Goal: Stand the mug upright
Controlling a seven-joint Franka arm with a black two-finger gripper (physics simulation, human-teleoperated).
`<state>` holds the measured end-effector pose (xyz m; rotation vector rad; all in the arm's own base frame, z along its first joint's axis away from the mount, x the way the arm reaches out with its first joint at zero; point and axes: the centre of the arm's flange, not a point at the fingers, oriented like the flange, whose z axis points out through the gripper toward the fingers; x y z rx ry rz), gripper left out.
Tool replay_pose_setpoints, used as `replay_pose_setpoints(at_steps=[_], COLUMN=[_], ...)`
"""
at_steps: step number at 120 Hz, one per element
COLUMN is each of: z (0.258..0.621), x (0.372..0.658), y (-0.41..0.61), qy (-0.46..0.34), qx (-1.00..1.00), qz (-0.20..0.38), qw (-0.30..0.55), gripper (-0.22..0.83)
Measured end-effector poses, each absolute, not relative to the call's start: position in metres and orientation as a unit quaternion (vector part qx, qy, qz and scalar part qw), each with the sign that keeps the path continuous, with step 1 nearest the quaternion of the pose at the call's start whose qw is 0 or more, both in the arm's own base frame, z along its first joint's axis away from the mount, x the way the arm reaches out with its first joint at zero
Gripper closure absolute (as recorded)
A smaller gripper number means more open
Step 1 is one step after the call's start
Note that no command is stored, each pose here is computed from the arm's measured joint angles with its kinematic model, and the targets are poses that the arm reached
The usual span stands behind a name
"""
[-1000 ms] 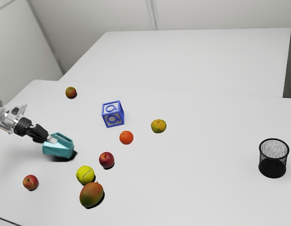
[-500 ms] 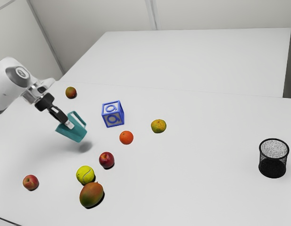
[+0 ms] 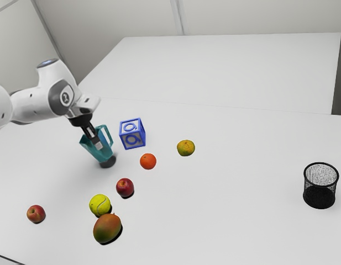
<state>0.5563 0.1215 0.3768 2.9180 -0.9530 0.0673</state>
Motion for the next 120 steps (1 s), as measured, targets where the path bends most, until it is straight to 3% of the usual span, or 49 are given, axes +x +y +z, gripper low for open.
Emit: replay_pose_setpoints(at_steps=[54, 99, 120], z=[0.356, 0.341, 0.342], x=[0.553, 0.548, 0.549], y=[0.047, 0.037, 0.031], qy=[-0.348, -0.322, -0.315], qx=[0.937, 0.946, 0.948], qz=[0.000, 0.009, 0.015], qw=[-0.031, -0.046, -0.047], gripper=[0.79, 0.78, 0.58])
